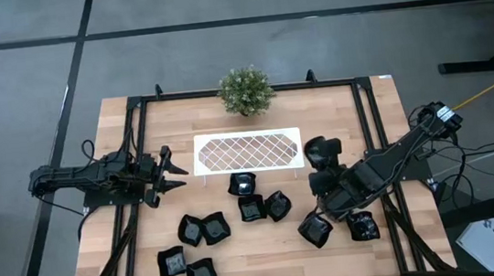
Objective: Pick & Place Mini shaped plates
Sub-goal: Put the black leaf-shaped plate on the shelf
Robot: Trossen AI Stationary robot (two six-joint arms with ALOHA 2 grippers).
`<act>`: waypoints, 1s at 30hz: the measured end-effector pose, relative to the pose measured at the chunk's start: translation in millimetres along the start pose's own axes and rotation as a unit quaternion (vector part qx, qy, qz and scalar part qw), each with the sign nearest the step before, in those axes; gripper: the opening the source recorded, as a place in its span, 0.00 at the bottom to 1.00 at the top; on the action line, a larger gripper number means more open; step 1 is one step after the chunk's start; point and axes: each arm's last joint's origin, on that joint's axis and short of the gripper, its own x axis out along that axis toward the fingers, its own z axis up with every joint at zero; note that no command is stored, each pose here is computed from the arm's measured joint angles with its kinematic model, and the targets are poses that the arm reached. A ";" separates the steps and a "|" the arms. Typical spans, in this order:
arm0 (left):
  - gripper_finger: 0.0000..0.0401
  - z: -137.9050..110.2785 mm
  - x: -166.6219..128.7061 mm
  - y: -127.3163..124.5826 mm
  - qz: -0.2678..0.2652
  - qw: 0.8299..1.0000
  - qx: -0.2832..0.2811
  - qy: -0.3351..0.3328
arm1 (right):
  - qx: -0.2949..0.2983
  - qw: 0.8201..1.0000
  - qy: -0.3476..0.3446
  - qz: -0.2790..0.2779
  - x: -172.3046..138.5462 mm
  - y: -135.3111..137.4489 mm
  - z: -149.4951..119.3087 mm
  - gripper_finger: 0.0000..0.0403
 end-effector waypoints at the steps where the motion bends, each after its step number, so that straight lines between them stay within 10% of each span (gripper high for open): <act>1: 0.36 0.0 0.0 0.0 0.000 1.000 0.000 0.000 | -0.013 1.000 -0.007 -0.002 0.0 0.2 1.4 0.00; 17: 0.36 -0.1 0.0 0.0 0.000 1.000 0.000 0.000 | -0.221 0.967 -0.122 -0.020 5.7 -6.6 34.5 0.00; 30: 0.36 0.0 0.0 0.0 0.000 1.000 0.000 0.000 | -0.123 0.989 -0.084 0.020 36.6 -43.1 37.3 0.00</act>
